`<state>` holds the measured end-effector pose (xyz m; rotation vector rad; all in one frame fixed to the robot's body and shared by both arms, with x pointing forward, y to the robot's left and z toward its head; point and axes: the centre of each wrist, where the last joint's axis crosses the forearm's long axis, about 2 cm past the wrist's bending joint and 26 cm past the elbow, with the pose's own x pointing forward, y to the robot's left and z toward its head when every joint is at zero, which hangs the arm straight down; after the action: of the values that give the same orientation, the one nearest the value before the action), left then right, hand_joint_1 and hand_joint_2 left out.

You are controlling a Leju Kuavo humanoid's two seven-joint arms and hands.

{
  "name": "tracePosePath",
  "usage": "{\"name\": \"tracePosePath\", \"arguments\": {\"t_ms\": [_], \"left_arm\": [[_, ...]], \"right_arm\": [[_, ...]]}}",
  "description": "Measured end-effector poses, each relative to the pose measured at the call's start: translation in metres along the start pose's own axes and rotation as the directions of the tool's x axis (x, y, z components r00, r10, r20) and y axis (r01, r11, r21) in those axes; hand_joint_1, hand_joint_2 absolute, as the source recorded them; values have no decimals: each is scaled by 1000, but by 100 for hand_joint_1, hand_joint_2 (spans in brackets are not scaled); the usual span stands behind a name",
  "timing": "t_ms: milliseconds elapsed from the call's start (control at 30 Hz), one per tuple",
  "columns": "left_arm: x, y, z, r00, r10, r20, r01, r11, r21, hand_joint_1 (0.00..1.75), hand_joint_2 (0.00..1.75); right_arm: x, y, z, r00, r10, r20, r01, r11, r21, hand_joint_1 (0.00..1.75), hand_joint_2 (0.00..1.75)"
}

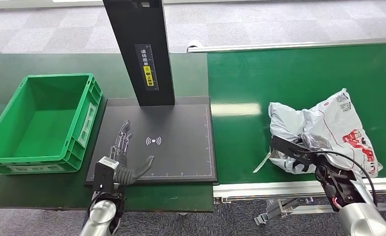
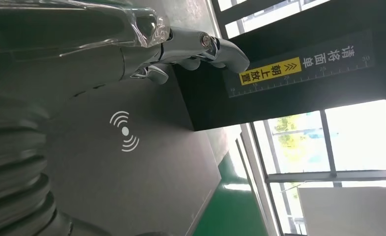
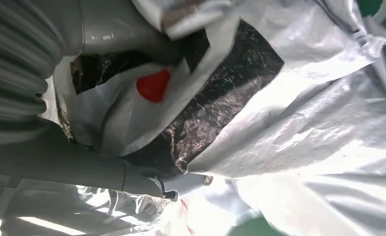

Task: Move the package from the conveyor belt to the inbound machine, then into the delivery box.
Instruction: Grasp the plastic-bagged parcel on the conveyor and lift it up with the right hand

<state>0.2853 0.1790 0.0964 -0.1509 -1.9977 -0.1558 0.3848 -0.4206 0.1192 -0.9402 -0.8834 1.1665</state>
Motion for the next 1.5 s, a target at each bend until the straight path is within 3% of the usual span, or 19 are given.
{"name": "tracePosePath", "arguments": {"t_ms": [200,367,900,1033,1267,1367,1500], "left_arm": [[2,1,2,1000,-2,5,2,1000,5,0,175],[1,2,3,1000,-3,4,3,1000,5,0,175],[1,1,4,1000,4,9,-4,1000,-1,0,175],[3,-8,2,1000,22,21,-22,999,-25,0,175],[7,-24,-22,997,53,52,-49,996,-72,0,175],[7,-27,-30,996,64,59,-58,994,-88,0,175],[6,-30,-33,996,68,57,-62,993,-98,0,175]], "right_arm": [[21,-12,-2,996,-74,49,80,987,-137,175,175],[30,-17,-2,990,-116,76,128,976,-178,175,175],[32,-16,18,936,-273,222,341,860,-381,175,175],[24,-7,37,906,-307,292,417,769,-485,175,175],[13,-24,67,855,-219,470,511,510,-692,175,175],[19,-31,74,847,-179,501,523,456,-720,175,175],[23,-35,79,840,-164,518,533,430,-729,175,175]]}}
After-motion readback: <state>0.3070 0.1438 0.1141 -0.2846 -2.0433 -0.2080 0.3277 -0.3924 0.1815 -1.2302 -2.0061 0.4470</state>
